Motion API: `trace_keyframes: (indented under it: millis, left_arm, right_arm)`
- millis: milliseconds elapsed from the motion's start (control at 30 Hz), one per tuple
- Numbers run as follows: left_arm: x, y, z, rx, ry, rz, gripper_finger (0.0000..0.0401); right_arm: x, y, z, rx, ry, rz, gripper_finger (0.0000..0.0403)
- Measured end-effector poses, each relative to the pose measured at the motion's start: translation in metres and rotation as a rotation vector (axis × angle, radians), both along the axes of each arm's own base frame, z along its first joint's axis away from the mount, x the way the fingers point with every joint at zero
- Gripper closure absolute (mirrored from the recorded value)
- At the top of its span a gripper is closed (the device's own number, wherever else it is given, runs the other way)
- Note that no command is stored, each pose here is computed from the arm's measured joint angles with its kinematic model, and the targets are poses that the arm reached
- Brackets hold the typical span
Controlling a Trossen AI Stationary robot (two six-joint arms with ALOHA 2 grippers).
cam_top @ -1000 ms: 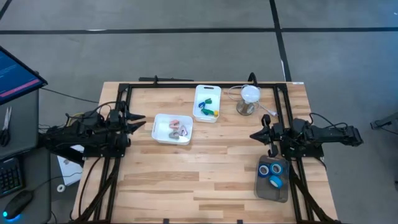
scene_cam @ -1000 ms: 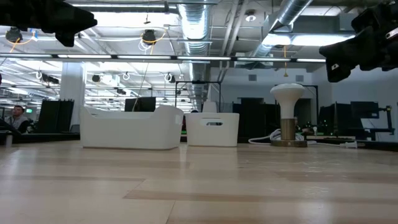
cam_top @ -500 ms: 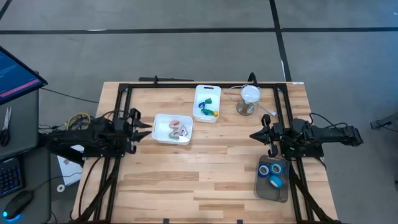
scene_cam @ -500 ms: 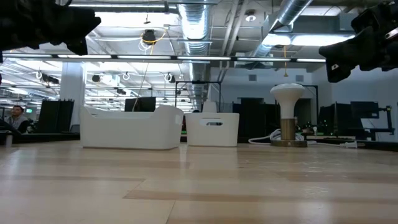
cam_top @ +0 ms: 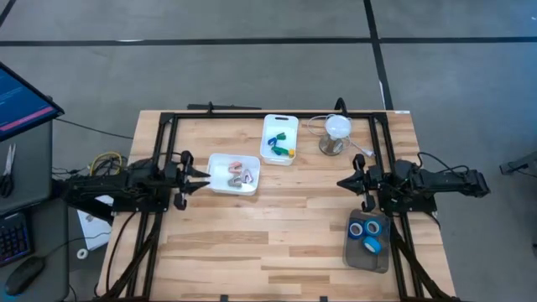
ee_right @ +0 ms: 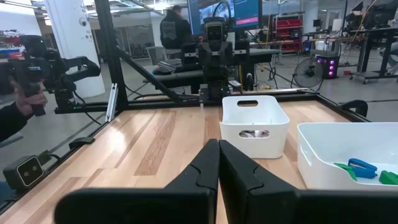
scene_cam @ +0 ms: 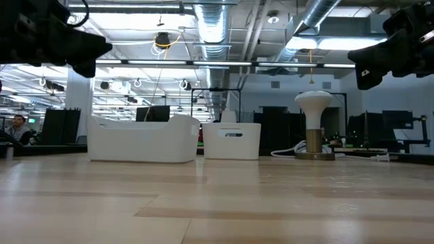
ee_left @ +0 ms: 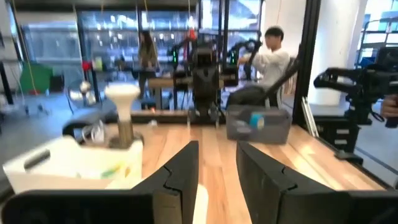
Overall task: Pick and place Stapler, Stapler remover, tape
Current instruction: Return to Home Position
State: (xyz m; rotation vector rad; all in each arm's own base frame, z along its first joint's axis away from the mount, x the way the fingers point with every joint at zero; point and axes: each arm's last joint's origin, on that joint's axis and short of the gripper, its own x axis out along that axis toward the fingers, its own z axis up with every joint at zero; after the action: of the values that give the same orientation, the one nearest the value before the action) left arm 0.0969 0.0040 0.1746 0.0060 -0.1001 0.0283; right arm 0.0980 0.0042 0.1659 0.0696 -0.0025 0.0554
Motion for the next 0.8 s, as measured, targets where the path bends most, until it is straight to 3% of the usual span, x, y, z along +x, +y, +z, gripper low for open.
trace_keyframes:
  millis: [267, 800]
  left_arm:
    - [0.0005, 0.0001, -0.0078, 0.015, 0.081, 0.003, 0.0302]
    - [0.0013, -0.0001, -0.0084, -0.017, 0.090, -0.003, 0.0302]
  right_arm:
    - [0.0000, 0.0000, 0.0000, 0.001, 0.000, 0.000, 0.0401]
    - [0.0000, 0.0001, -0.0002, 0.002, 0.001, 0.001, 0.0401]
